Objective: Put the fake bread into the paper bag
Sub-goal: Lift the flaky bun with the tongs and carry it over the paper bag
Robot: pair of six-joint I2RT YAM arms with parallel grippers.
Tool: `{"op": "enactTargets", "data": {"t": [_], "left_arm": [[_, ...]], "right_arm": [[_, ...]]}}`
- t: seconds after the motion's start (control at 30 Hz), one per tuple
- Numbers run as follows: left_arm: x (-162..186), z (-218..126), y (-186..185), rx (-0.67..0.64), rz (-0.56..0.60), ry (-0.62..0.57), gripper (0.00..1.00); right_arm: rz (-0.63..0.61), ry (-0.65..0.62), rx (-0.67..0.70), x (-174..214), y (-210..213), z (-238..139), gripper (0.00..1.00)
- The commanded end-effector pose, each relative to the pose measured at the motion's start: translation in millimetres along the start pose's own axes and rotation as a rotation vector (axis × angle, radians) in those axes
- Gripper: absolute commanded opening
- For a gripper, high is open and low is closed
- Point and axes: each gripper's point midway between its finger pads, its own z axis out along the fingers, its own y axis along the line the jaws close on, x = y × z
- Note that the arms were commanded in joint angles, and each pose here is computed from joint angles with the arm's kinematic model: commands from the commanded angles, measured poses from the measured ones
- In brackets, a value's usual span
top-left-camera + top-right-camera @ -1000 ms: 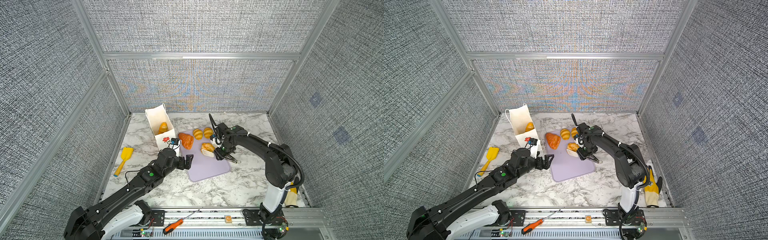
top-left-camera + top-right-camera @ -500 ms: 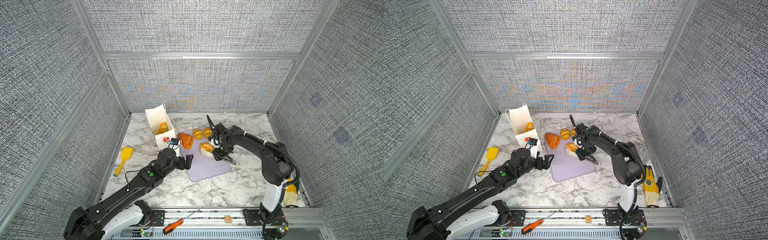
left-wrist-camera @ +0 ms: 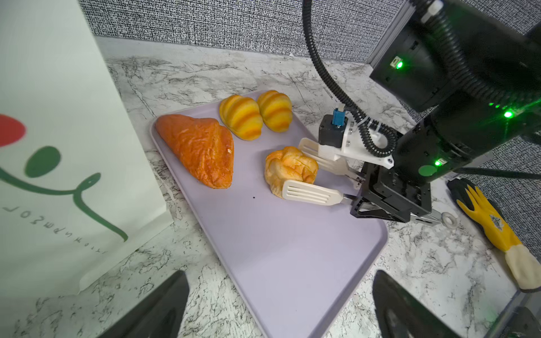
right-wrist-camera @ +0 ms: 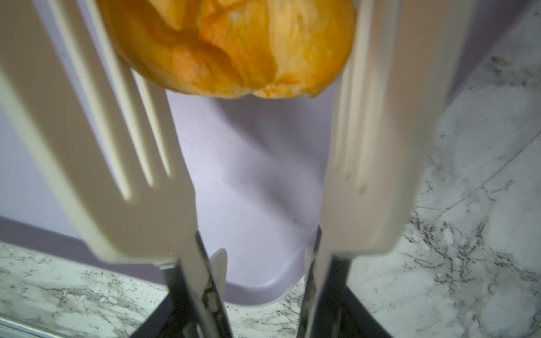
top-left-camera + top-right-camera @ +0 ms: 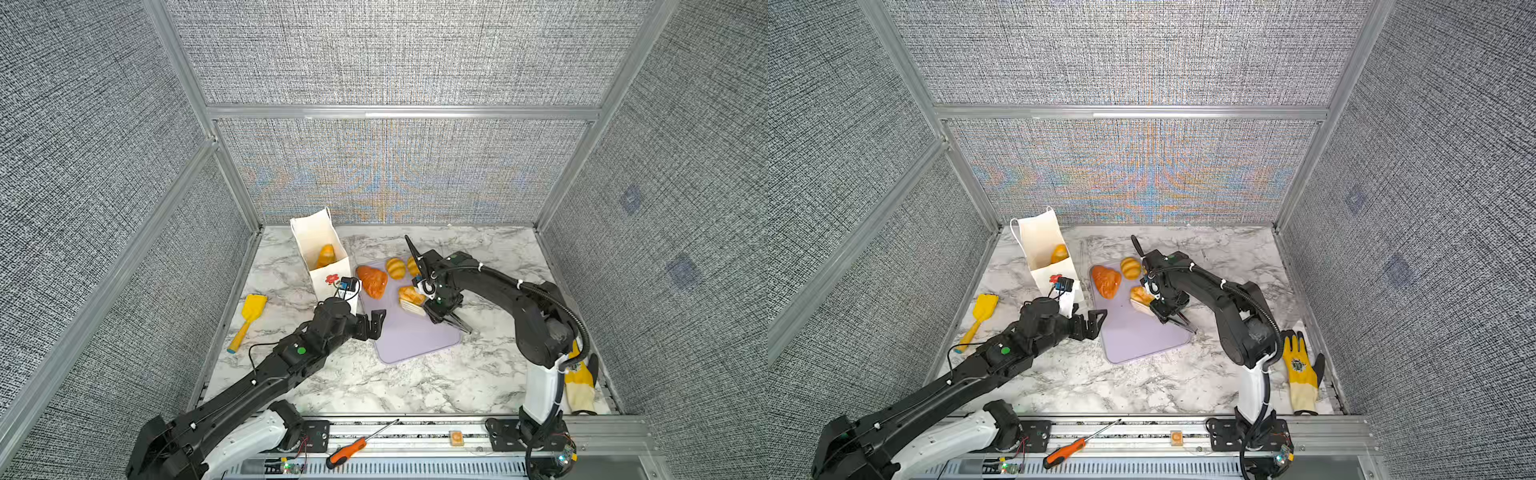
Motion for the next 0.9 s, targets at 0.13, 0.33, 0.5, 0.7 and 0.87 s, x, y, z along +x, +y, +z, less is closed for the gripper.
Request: {"op": "enactTargets", "data": {"t": [0.13,0.33,0.5,0.7,0.87], "left_arm": [[-6.9,-4.0,0.8,-0.006,-0.003,-0.03,0.99],[-13.9,-10.6,1.5,-0.015,0.002,-0.053,0.99],[-21.6,-19.0,1.9,-0.019,0.008,-0.075,0.99],[-42.6,-39.1,8.5,-0.04,0.01,-0.114,0.99],[-59.4,-55.8,9.4,-0.028,0.021,-0.129,0.99]], "right_arm": [[-0.009,-0.012,-0.009,7.3,2.3,-17.1,0.43],[0.021,-0.088,-0.06,1.2,3.8,-33.4,0.4],[0.054,-0.173,-0.14,-5.0,7.7,-50.0,0.4],[0.07,-0.275,-0.216,-13.2,18.3,-77.5,0.4],[0.075,-0.354,-0.275,-19.2,28.3,-101.9,0.4]]}}
